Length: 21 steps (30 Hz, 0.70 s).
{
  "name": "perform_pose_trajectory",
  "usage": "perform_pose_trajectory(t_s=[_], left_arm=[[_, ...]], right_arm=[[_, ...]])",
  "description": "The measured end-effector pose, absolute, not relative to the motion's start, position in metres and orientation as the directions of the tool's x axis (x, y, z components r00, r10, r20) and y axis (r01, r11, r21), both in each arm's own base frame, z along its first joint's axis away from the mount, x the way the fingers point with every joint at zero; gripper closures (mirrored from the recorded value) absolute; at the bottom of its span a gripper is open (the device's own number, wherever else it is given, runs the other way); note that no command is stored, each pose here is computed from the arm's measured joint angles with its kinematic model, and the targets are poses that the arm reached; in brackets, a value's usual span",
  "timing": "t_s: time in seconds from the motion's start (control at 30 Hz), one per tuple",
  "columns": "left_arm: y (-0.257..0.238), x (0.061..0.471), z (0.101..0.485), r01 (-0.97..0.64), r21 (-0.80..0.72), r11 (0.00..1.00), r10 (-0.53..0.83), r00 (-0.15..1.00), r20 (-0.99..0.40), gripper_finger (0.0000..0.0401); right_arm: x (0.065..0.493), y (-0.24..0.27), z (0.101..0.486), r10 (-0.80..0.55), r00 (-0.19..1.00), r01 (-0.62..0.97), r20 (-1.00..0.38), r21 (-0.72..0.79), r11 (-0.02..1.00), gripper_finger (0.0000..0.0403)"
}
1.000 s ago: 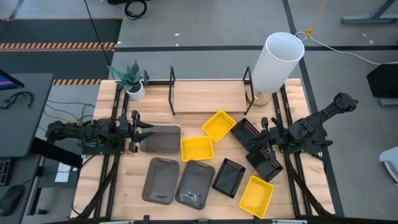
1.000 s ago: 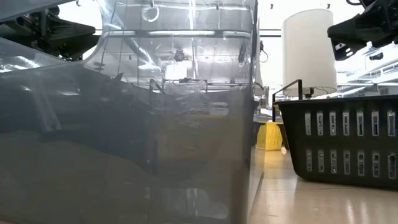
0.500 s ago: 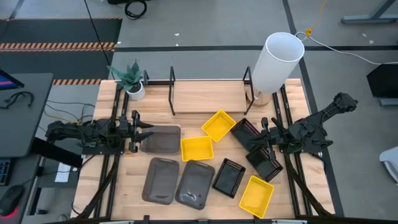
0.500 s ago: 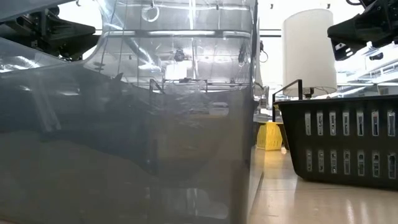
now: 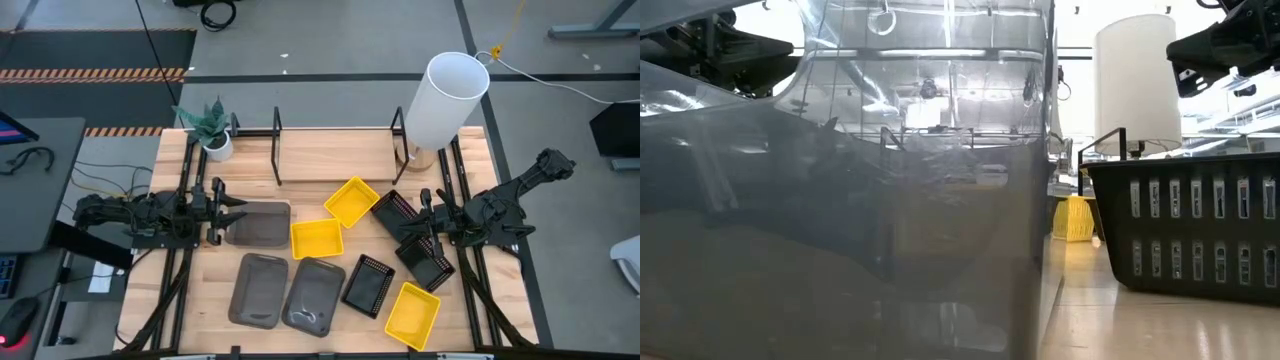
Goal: Stack baskets on shelf by color
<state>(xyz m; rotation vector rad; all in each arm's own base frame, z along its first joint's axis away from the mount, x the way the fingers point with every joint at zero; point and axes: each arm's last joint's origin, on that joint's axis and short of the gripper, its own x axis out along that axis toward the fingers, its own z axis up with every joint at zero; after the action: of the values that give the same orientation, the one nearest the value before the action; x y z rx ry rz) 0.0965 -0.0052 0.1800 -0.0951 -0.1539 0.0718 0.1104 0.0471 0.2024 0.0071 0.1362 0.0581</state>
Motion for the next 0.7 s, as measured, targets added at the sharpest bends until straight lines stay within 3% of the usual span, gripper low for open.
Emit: perform_pose_trajectory(t_s=[0.13, 0.23, 0.5, 0.7], left_arm=[[-0.008, 0.097, 0.176, 0.048, -0.419, 0.907, -0.002, 0.994, 0.110, 0.0251], [-0.010, 0.097, 0.175, 0.117, -0.559, 0.821, -0.077, 0.992, 0.095, 0.0254], [-0.012, 0.097, 0.178, 0.184, -0.724, 0.665, -0.132, 0.983, 0.128, 0.0256], [-0.016, 0.095, 0.188, 0.308, -0.626, 0.716, -0.284, 0.948, 0.142, 0.0264]], right_arm=[[0.110, 0.047, 0.202, 0.059, 0.989, -0.058, -0.136, 0.011, 0.998, 0.0380], [0.110, 0.047, 0.202, 0.059, 0.989, -0.058, -0.135, 0.011, 0.998, 0.0380], [0.110, 0.047, 0.202, 0.059, 0.989, -0.058, -0.136, 0.011, 0.998, 0.0380], [0.110, 0.047, 0.202, 0.059, 0.989, -0.058, -0.136, 0.011, 0.998, 0.0380]])
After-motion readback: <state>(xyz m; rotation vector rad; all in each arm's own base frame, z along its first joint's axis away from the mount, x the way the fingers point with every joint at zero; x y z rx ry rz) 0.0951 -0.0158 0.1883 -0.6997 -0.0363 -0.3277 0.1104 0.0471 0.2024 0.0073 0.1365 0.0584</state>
